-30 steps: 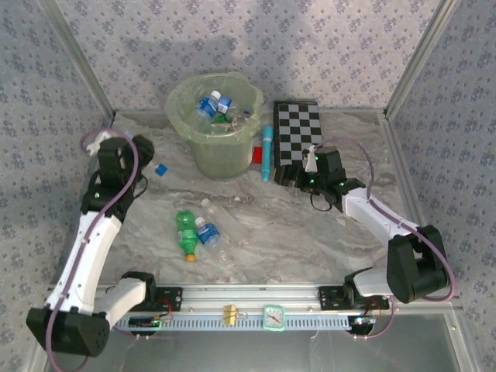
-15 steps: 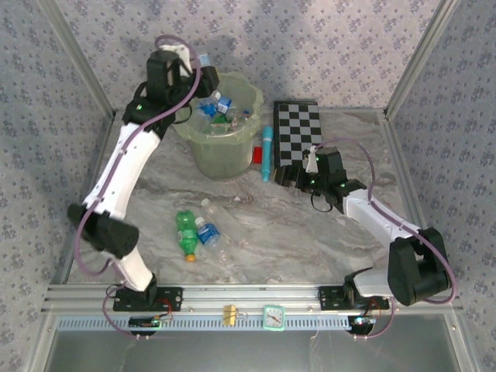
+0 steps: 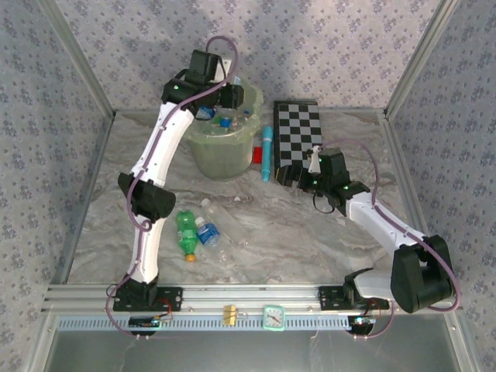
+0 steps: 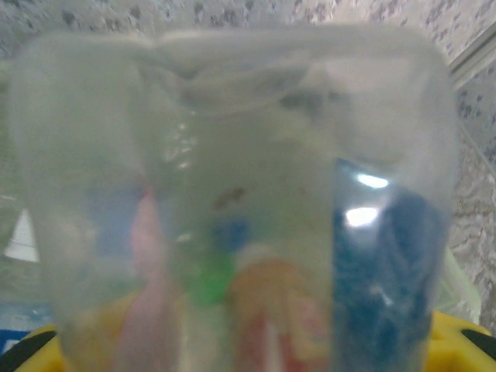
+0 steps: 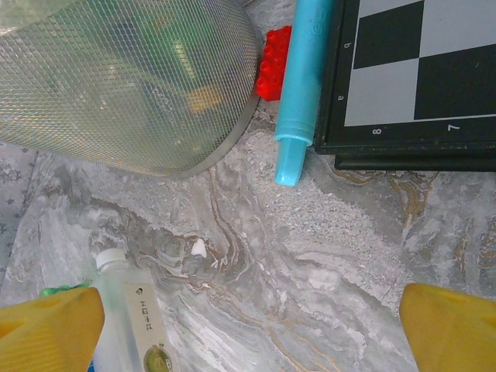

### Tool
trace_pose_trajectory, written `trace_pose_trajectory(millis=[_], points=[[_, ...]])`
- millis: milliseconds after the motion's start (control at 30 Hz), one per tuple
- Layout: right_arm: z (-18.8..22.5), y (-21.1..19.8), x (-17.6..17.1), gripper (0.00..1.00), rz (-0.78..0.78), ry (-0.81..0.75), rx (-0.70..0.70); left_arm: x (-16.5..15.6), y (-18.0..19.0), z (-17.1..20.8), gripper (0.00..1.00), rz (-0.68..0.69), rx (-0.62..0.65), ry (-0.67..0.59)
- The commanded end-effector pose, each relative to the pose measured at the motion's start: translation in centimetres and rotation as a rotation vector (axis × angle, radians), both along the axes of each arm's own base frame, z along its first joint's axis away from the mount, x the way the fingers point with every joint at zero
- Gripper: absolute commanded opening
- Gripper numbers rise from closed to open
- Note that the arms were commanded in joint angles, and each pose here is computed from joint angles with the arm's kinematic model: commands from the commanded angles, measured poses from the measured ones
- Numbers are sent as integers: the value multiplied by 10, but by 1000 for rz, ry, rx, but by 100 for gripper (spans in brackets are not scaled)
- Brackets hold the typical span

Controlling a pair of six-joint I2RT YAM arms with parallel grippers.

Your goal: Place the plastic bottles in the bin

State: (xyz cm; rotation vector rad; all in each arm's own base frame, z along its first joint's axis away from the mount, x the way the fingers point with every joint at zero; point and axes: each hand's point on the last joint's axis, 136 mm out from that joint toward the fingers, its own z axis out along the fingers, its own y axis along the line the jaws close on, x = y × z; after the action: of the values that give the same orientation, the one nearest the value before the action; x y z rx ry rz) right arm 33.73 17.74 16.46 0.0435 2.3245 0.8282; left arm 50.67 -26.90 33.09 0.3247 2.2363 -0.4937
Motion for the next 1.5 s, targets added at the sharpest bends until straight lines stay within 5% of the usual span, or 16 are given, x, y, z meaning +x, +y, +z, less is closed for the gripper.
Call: trace_pose_trajectory(millis=[0, 100, 267, 567, 767, 933, 1133, 1467], points=[[-3, -6, -4, 100, -12, 10, -11, -12, -4, 1, 50, -43, 29, 7], [-3, -4, -4, 100, -11, 10, -7, -12, -3, -4, 55, -31, 36, 18], [-1, 1, -6, 100, 11, 4, -7, -13, -1, 15, 78, -4, -2, -14], [2, 32, -7, 100, 101, -15, -17, -44, 15, 72, 84, 33, -144, -178], [-4, 61, -8, 100, 176, -1, -51, -81, 57, 71, 89, 151, -182, -303], [-10, 92, -17, 100, 275, 15, -62, -114, 93, 48, 100, 257, -204, -348], [-28, 130, -51, 95, 444, 63, -118, -147, 125, -10, 100, 371, -238, -293], [-79, 161, -107, 89, 680, 90, -424, -205, 162, -107, 100, 558, -372, -93]])
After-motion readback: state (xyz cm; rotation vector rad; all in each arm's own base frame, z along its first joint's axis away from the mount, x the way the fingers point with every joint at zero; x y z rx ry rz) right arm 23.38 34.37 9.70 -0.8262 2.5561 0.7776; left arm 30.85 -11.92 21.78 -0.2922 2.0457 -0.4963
